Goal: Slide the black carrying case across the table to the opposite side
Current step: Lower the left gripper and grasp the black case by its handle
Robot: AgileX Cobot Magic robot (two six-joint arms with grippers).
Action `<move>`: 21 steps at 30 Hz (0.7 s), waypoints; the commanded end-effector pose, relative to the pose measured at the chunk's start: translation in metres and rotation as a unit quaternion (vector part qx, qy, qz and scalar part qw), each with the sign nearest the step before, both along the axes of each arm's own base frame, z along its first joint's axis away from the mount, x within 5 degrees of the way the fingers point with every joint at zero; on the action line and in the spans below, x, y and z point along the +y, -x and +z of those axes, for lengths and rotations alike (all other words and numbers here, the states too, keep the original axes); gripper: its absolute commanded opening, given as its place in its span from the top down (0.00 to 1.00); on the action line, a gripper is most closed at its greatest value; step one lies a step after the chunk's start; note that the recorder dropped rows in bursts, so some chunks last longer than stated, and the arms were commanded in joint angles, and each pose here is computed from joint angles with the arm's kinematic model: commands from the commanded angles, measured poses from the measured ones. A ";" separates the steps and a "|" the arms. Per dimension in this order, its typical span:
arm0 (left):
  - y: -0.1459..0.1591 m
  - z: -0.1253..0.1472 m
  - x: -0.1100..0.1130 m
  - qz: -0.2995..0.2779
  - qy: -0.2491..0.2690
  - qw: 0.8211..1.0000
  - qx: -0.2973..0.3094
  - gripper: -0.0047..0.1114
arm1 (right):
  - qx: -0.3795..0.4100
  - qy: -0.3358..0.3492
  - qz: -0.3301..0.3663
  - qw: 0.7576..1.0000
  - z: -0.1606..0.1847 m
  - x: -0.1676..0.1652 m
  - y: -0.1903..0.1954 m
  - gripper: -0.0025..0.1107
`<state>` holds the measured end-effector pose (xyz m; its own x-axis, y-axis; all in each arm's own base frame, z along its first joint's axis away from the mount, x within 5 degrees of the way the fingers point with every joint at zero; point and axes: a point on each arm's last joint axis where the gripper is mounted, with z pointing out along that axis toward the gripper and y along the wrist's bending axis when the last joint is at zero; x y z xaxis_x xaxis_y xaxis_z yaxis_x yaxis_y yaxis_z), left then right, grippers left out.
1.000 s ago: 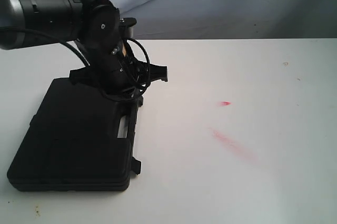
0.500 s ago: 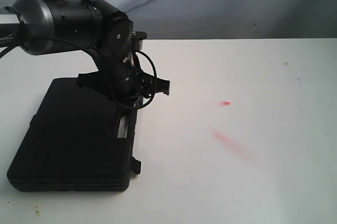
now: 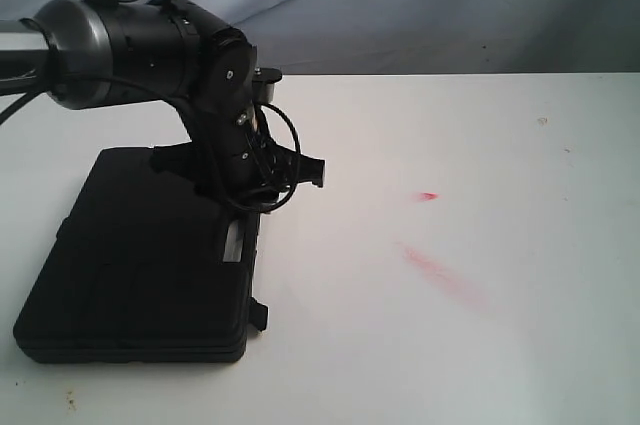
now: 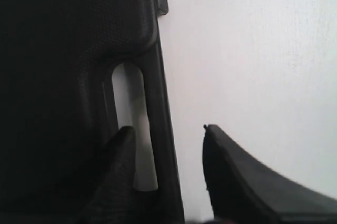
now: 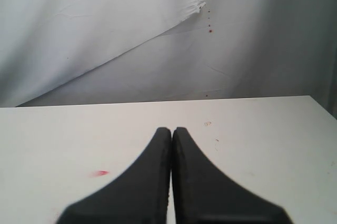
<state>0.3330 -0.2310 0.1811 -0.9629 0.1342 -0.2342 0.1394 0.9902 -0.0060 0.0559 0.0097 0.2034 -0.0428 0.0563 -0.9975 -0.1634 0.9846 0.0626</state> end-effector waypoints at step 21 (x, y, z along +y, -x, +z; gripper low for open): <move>-0.008 -0.047 -0.008 0.011 0.001 1.000 0.029 0.61 | -0.002 -0.003 -0.003 1.000 -0.001 0.000 0.000 0.98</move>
